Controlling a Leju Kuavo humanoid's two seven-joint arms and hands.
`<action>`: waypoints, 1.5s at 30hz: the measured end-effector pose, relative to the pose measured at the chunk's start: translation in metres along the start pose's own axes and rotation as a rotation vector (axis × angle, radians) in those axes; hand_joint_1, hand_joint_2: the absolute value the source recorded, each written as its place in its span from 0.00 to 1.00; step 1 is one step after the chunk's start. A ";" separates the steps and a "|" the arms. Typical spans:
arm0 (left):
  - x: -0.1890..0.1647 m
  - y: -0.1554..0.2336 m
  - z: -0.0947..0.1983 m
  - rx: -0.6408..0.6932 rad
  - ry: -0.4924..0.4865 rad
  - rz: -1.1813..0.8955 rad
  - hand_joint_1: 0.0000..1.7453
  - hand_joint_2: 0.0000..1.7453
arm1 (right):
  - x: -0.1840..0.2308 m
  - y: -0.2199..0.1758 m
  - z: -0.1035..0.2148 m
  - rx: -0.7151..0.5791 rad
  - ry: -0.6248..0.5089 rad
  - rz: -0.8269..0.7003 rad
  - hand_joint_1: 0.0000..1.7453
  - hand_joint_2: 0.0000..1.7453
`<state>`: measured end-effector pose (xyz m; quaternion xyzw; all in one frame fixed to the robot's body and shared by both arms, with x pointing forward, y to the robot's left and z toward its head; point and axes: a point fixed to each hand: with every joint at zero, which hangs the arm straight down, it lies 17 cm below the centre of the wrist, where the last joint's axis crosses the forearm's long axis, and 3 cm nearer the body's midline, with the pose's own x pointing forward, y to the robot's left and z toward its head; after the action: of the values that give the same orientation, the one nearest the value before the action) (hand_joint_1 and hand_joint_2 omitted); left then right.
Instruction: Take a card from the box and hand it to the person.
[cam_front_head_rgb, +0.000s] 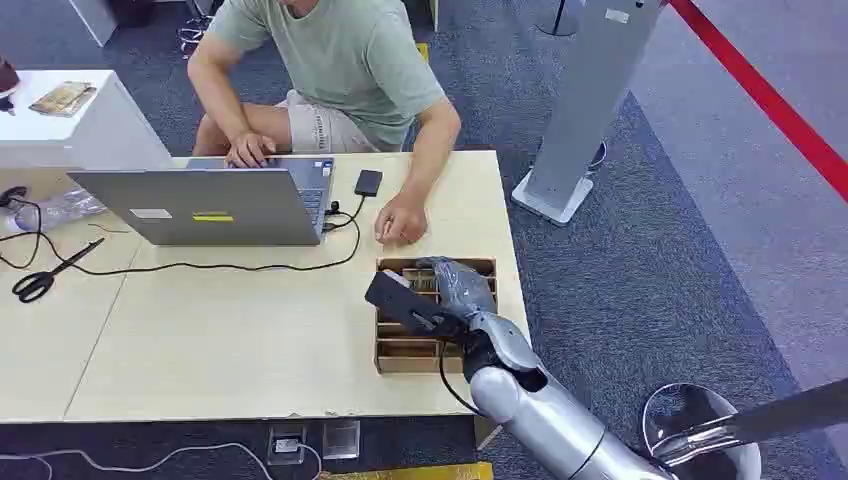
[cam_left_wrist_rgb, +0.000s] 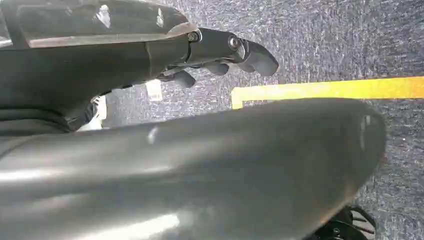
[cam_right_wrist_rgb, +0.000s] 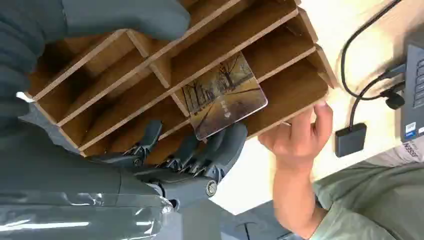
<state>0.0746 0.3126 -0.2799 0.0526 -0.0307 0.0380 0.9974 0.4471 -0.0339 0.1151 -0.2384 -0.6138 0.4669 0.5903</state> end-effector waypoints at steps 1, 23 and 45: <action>0.000 0.000 0.000 0.000 0.000 0.000 0.00 0.00 | 0.000 0.000 0.000 -0.001 0.001 0.004 0.34 1.00; 0.000 -0.002 0.000 -0.001 0.002 0.001 0.00 0.00 | 0.000 0.004 -0.001 -0.001 -0.002 0.024 0.72 1.00; 0.004 -0.002 0.000 0.003 -0.030 -0.030 0.00 0.00 | 0.005 -0.003 -0.002 -0.040 -0.039 0.004 0.99 1.00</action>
<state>0.0788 0.3113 -0.2798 0.0551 -0.0446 0.0221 0.9972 0.4485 -0.0305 0.1196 -0.2424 -0.6338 0.4602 0.5724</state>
